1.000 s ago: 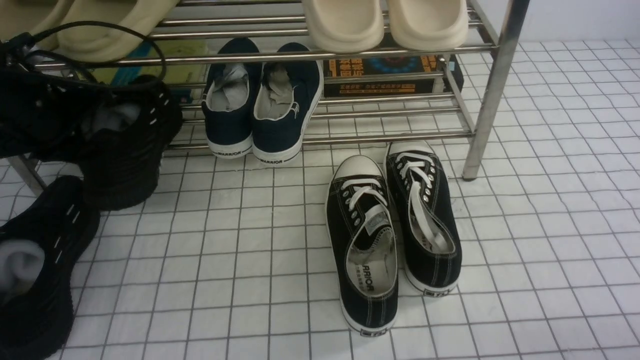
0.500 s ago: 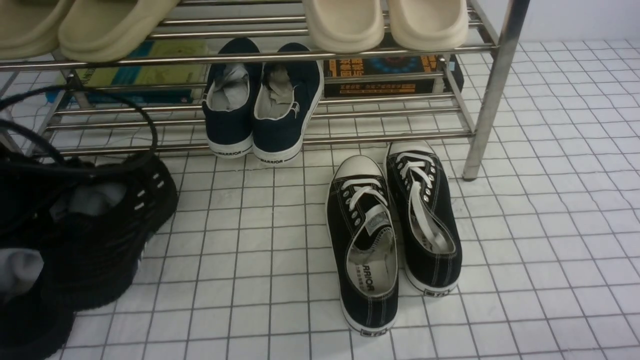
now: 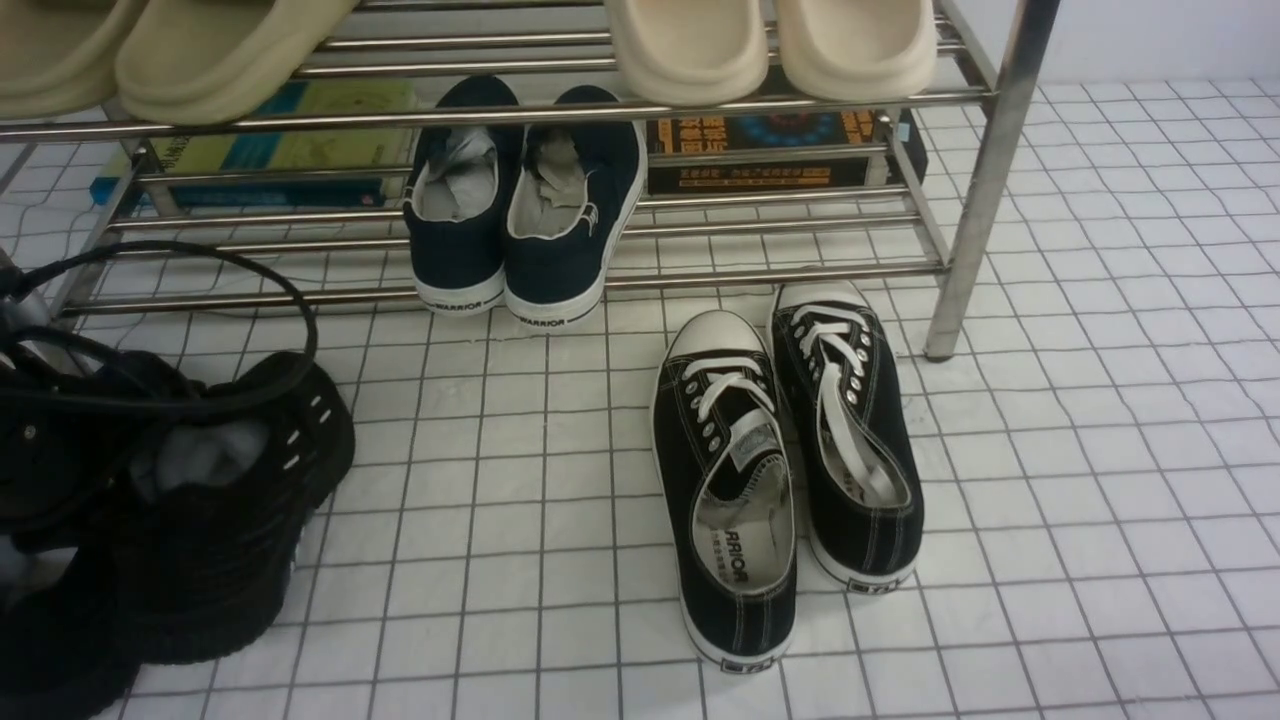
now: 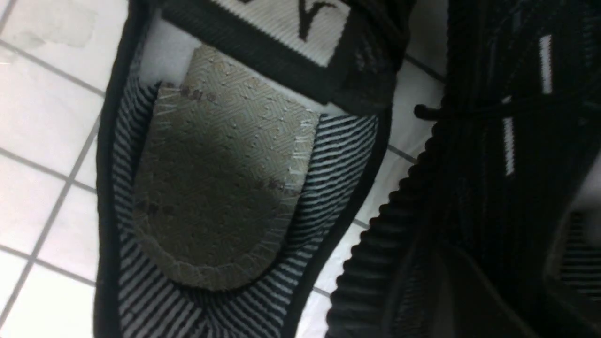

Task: Take the shoes off the shelf with your hand from the white checkered tablecloth.
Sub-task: 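Set the held shoe down on the floor in front of the rack with the left gripper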

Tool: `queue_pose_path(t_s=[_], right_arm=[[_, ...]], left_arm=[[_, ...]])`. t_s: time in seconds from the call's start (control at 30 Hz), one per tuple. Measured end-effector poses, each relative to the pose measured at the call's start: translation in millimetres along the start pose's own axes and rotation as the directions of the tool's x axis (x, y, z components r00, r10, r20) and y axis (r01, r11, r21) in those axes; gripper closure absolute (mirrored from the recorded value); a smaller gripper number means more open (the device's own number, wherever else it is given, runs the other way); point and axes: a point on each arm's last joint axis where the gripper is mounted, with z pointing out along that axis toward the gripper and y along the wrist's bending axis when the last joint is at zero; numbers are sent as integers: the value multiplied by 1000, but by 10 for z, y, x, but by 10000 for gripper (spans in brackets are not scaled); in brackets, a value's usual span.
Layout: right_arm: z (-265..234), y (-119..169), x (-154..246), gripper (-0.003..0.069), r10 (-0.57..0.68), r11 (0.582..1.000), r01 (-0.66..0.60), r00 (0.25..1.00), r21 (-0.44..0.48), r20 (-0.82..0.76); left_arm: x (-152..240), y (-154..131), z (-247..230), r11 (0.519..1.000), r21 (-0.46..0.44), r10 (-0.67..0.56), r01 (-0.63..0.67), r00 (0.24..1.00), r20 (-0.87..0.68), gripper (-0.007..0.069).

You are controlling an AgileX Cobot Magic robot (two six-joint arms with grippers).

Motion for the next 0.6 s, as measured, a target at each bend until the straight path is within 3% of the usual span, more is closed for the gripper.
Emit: queue_pose_path(t_s=[0.07, 0.1, 0.13, 0.2, 0.3, 0.4, 0.6], right_arm=[[0, 0, 0, 420, 0, 1000, 0, 1000, 0, 0], [0, 0, 0, 420, 0, 1000, 0, 1000, 0, 0], [0, 0, 0, 420, 0, 1000, 0, 1000, 0, 0], [0, 0, 0, 420, 0, 1000, 0, 1000, 0, 0], [0, 0, 0, 420, 0, 1000, 0, 1000, 0, 0], [0, 0, 0, 420, 0, 1000, 0, 1000, 0, 0], [0, 0, 0, 420, 0, 1000, 0, 1000, 0, 0]], left_arm=[[-1, -1, 0, 1000, 2, 0, 0, 1000, 2, 489], [-2, -3, 0, 1000, 3, -1, 1, 1000, 3, 424], [-2, -3, 0, 1000, 3, -1, 1, 1000, 3, 424], [3, -1, -3, 1000, 1, 6, -6, 1000, -2, 338], [15, 4, -17, 999, -2, 35, -35, 999, -10, 307], [65, 19, -139, 995, 1, 103, -103, 995, -10, 328], [360, 110, -686, 959, 19, 283, -283, 959, 5, 569]])
